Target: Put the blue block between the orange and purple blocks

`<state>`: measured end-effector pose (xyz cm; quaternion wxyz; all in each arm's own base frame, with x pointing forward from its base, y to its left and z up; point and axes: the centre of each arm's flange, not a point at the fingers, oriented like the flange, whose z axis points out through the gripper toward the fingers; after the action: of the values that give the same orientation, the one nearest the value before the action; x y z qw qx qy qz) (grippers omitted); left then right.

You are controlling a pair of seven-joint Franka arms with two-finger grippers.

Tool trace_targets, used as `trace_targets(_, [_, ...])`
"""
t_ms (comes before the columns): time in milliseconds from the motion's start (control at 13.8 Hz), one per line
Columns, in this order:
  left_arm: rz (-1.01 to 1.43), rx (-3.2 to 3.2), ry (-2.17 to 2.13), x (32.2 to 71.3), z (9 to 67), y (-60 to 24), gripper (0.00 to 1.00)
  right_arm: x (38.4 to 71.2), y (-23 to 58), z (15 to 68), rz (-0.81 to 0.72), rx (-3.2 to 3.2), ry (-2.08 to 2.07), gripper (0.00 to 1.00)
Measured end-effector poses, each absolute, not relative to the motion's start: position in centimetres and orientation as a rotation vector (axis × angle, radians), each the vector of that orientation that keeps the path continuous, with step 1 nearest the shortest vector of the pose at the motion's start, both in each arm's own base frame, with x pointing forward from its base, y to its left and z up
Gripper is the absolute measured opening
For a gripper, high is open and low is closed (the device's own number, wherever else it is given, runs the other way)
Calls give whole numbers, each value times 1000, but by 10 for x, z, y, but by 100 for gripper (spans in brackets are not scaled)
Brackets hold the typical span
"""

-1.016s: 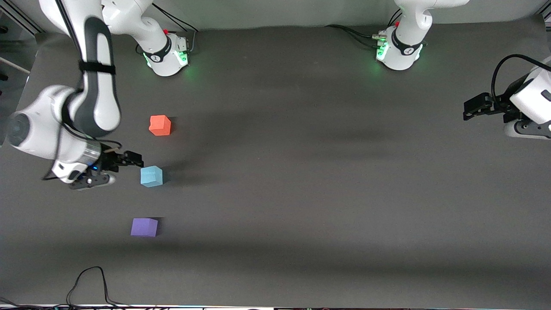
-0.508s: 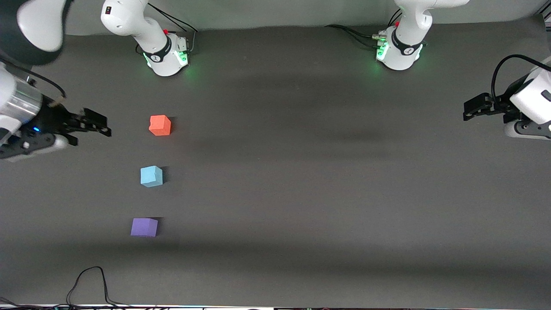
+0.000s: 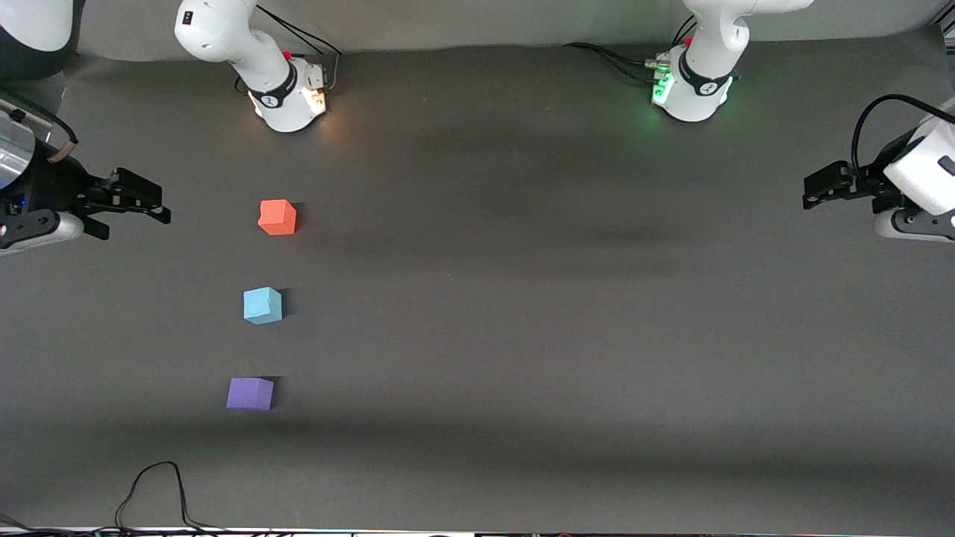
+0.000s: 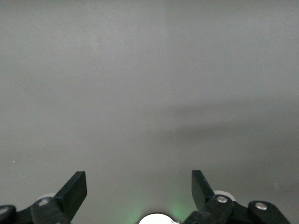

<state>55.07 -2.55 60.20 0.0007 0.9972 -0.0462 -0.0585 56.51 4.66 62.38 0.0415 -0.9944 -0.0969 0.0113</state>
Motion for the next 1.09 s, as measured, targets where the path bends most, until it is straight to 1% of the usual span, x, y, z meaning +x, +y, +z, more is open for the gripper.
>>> trace_targets(218, [-184, 3131, -145, 551, 602, -26, 100, 582, 55, 616, 83, -3026, -342, 100])
trace_targets(508, [-184, 3131, -145, 551, 602, -26, 100, 596, 49, 612, 102, -3007, -359, 100])
trace_targets(726, [-184, 3131, -145, 551, 602, -26, 100, 607, 62, 606, 137, -3015, -397, 100])
trace_targets(871, [-184, 3131, -145, 551, 602, -26, 100, 602, 67, 613, 146, -3037, -415, 100])
trace_targets(1089, [-184, 3131, -146, 551, 602, -26, 100, 579, 54, 629, 89, -3029, -416, 100])
